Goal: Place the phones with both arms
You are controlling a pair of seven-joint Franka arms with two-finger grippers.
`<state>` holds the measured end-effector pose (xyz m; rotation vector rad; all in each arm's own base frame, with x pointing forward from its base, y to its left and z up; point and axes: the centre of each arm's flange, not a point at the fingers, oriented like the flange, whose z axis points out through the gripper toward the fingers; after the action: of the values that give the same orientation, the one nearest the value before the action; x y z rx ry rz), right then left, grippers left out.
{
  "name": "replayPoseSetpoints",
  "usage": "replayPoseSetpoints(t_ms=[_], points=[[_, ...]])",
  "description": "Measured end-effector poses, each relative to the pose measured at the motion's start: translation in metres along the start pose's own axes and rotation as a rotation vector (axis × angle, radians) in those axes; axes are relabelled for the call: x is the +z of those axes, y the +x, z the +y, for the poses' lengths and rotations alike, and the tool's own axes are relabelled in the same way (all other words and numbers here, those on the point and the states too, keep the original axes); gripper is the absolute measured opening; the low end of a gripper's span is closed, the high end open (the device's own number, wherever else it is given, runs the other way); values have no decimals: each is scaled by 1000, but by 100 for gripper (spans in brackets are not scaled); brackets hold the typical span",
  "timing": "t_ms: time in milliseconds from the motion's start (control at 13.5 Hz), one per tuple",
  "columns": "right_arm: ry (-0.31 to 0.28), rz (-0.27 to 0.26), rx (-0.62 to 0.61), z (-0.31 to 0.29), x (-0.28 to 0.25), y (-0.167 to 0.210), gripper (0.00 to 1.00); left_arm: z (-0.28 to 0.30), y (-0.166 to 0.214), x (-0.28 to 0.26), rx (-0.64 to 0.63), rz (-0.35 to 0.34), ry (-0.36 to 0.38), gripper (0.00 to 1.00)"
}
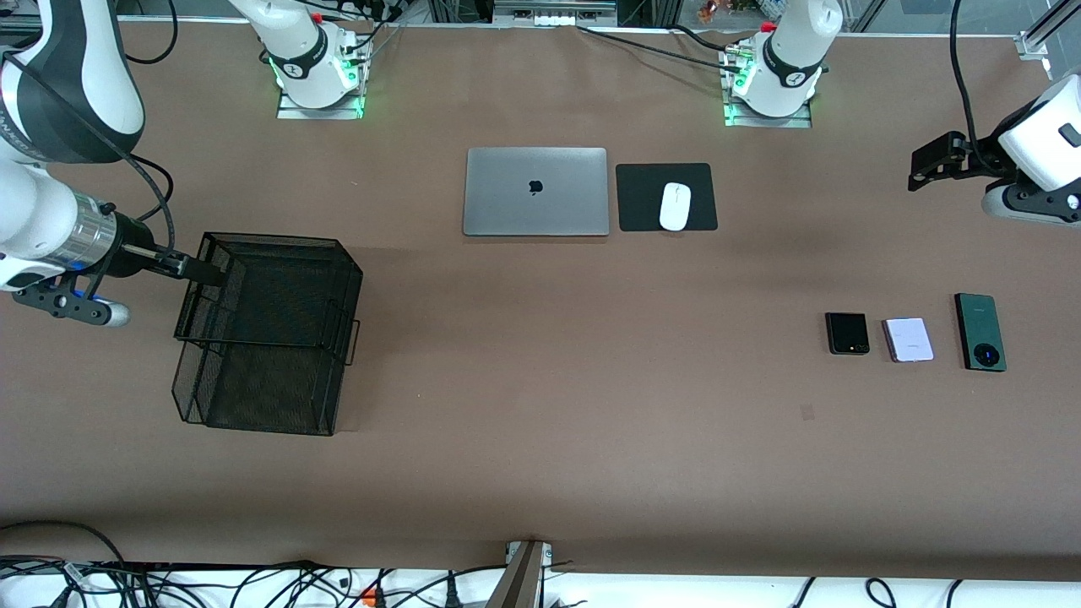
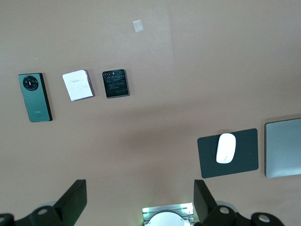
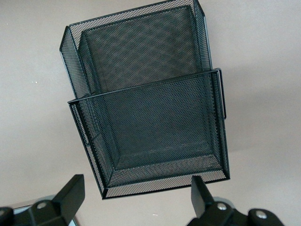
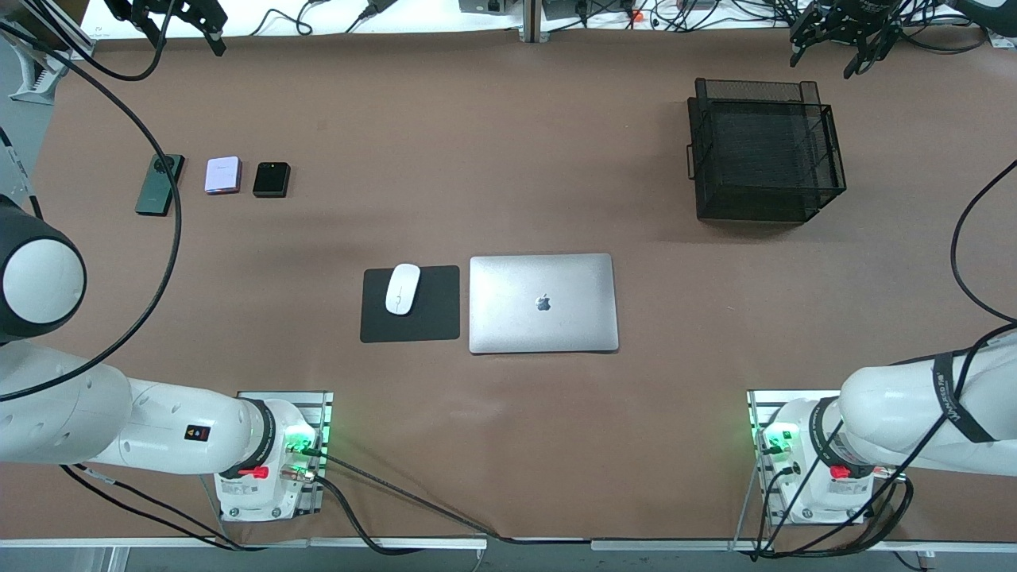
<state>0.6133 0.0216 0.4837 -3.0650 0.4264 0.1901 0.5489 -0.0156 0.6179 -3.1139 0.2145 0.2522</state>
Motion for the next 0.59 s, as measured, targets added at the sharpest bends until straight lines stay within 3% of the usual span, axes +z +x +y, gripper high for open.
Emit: replayPoseSetpoints(t_ms=[593], points=[[-1, -4, 9, 0, 0, 0, 100, -5, 1, -1, -9, 18, 1, 100]])
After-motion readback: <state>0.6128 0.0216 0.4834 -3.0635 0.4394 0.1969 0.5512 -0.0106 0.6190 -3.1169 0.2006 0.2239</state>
